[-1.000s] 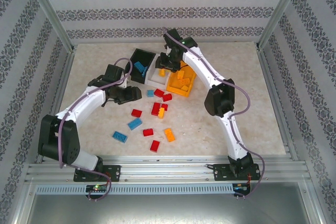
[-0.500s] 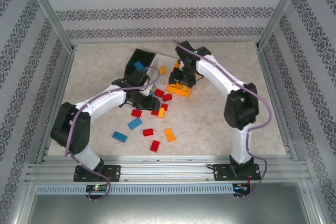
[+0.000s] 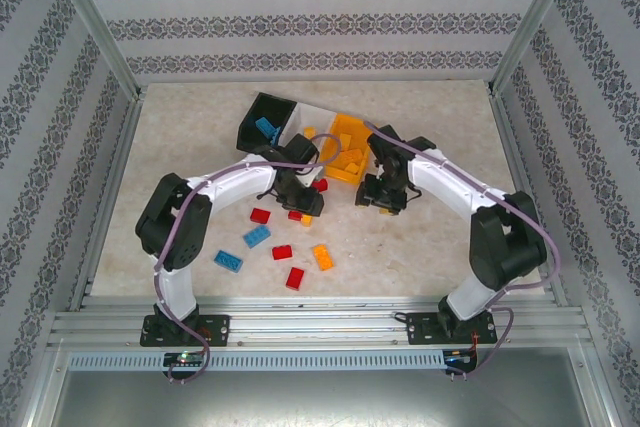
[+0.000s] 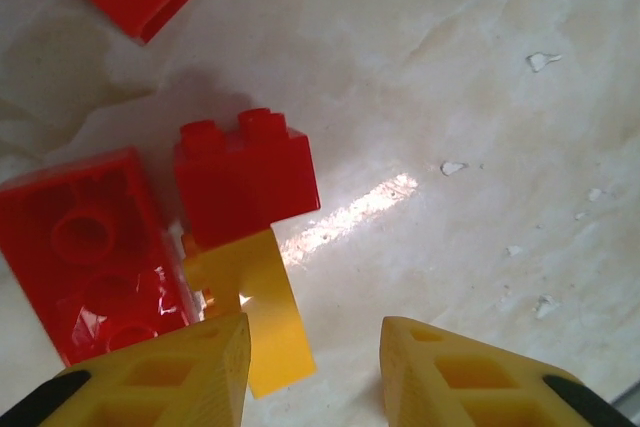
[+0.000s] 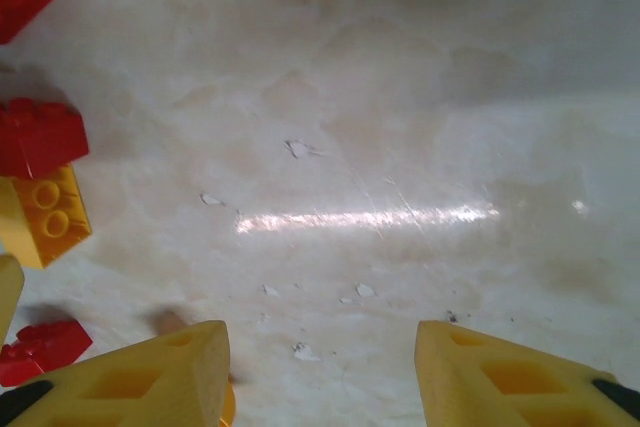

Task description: Sort the legos into containers by color

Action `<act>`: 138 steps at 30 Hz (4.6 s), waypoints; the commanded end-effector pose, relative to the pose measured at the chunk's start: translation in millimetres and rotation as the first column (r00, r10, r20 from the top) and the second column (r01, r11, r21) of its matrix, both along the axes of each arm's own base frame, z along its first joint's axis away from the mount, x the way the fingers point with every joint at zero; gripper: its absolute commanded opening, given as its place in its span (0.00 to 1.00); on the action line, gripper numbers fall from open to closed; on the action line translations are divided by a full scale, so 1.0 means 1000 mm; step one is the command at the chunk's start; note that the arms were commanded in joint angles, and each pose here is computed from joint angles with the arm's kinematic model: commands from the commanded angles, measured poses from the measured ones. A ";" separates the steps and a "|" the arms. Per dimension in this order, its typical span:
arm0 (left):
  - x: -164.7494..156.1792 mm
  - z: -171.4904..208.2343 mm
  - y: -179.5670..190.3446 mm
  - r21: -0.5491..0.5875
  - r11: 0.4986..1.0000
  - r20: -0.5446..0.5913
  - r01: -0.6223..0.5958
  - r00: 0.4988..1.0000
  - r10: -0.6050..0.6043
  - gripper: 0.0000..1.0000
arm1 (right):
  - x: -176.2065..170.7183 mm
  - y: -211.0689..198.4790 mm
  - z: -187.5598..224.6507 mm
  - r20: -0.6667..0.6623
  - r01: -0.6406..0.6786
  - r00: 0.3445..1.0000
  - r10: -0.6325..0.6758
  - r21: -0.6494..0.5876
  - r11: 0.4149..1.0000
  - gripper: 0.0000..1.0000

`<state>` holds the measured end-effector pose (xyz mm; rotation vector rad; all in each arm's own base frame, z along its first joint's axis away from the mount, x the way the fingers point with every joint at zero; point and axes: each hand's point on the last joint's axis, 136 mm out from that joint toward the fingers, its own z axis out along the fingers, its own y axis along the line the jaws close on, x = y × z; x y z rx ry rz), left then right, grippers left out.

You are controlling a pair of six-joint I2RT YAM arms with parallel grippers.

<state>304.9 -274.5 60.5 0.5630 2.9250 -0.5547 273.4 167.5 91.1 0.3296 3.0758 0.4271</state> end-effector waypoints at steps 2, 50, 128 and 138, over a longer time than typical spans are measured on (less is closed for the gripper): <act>-0.007 -0.011 0.007 0.126 0.990 0.003 0.057 0.998 -0.058 0.39 | -0.003 -0.002 0.006 0.043 0.028 0.999 -0.028 0.008 1.000 0.53; 0.021 0.072 0.154 0.016 0.827 0.000 -0.562 0.827 0.562 0.54 | 0.282 0.140 -0.015 0.484 -0.391 0.755 0.443 -0.210 0.896 0.67; 0.054 0.053 0.143 -0.062 0.833 -0.008 -0.550 0.835 0.551 0.55 | 0.233 0.044 0.028 0.302 -0.228 0.913 0.274 -0.178 0.957 0.30; 0.038 0.050 0.149 -0.045 0.826 -0.011 -0.562 0.827 0.562 0.55 | 0.230 0.027 -0.014 0.168 -0.285 0.926 0.337 -0.273 0.919 0.48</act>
